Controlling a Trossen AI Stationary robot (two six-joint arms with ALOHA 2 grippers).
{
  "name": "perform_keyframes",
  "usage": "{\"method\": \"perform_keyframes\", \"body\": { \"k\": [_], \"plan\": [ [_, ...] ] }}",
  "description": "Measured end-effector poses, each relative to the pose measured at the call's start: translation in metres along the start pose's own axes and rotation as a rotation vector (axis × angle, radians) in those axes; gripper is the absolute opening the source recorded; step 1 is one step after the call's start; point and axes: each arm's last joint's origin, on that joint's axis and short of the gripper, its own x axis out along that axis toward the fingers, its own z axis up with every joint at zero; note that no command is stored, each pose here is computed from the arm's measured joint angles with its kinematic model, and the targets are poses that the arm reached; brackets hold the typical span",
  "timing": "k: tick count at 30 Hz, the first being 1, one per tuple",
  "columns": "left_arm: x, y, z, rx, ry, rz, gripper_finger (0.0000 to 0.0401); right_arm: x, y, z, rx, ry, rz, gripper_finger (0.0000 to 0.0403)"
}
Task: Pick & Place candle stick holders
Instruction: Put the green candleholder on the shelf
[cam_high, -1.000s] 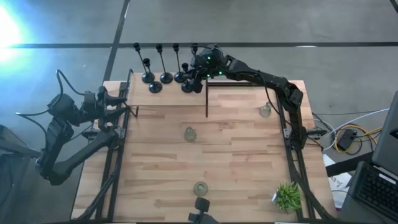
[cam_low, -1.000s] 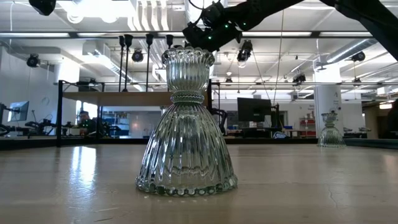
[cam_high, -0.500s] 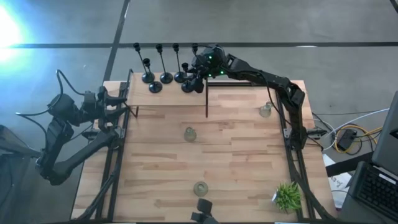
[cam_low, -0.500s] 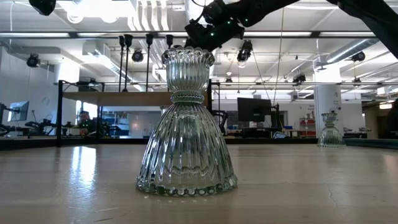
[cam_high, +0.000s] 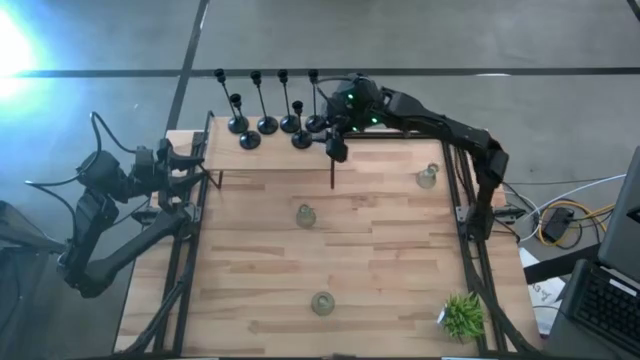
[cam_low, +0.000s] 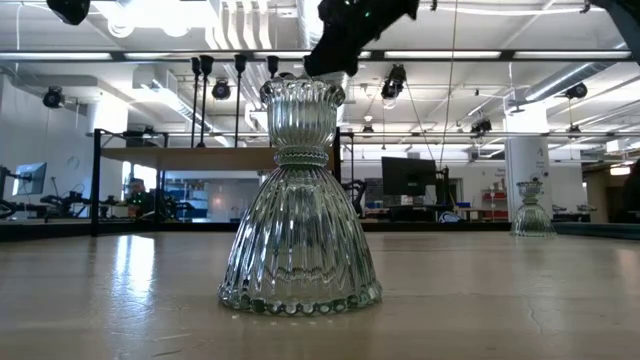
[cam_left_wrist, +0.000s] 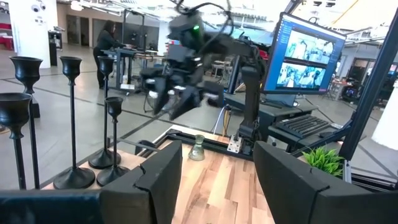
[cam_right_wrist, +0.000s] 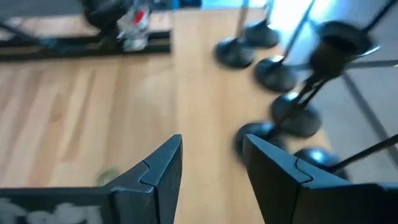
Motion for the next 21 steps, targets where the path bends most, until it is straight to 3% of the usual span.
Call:
{"method": "perform_keyframes", "body": {
  "k": [8, 14, 21],
  "plan": [
    [0.000, 0.000, 0.000, 0.014, 0.000, 0.000, 0.0204, -0.047, 0.057, -0.008, -0.006, 0.210, 0.095, 0.0143],
    [0.000, 0.000, 0.000, 0.014, -0.001, 0.004, 0.0204, -0.080, 0.097, -0.031, 0.056, 0.390, -0.028, 0.0125],
    [0.000, 0.000, 0.000, 0.015, -0.001, 0.004, 0.0204, -0.123, 0.126, -0.085, 0.212, 0.453, -0.197, 0.0108]
  ]
}}
